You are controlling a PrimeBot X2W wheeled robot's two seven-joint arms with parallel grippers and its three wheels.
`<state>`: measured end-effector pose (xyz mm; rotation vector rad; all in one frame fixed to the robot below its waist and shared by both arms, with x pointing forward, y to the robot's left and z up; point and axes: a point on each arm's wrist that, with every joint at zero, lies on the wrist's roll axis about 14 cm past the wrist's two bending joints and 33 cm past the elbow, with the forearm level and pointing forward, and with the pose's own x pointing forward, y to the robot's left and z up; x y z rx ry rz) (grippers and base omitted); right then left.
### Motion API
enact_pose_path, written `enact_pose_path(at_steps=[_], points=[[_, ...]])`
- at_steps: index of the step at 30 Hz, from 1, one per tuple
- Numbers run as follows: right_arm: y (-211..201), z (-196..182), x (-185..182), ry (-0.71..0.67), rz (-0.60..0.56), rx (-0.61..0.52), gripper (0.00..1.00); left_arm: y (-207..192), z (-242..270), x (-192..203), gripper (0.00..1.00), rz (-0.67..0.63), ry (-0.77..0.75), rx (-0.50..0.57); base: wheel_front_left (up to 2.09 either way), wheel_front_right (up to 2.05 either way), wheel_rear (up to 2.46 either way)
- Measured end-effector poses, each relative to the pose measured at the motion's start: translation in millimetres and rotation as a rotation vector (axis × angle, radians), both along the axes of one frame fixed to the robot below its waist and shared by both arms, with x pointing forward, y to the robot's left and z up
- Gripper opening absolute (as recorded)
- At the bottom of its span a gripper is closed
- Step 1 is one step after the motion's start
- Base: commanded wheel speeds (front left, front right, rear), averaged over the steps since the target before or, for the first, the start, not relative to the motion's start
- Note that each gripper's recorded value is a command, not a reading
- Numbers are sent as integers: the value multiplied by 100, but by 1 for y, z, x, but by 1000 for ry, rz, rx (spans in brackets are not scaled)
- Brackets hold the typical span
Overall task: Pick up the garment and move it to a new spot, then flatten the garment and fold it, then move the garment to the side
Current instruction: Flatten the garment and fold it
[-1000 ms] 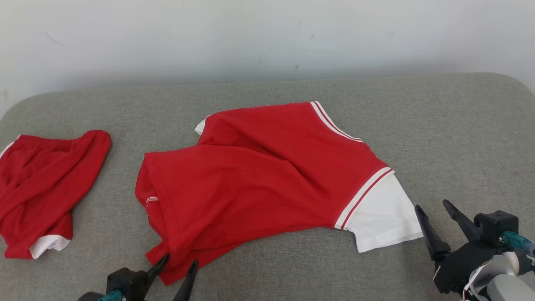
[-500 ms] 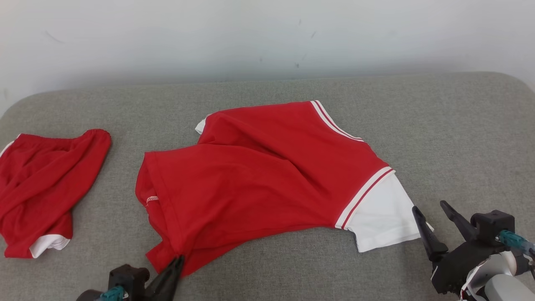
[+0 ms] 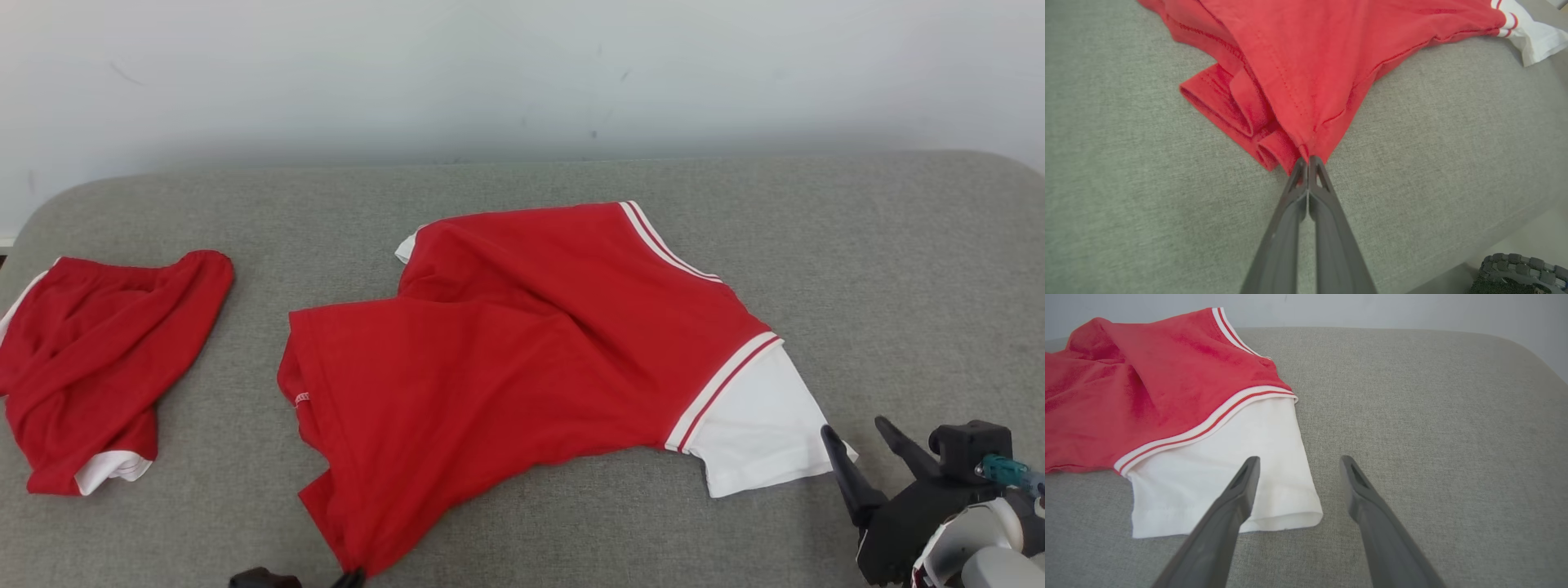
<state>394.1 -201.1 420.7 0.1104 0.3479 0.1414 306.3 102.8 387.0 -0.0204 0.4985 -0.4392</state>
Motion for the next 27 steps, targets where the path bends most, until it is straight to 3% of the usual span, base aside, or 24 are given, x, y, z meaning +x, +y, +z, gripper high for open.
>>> enact_pose_path(at_steps=[12,27], points=[[9,-37,-19,184,38,-45,100,22,5,1,0,84,-3,-2,0,0,0],[15,-12,-5,131,51,15,100,22,4,-7,0,124,23,-48,0,0,0]])
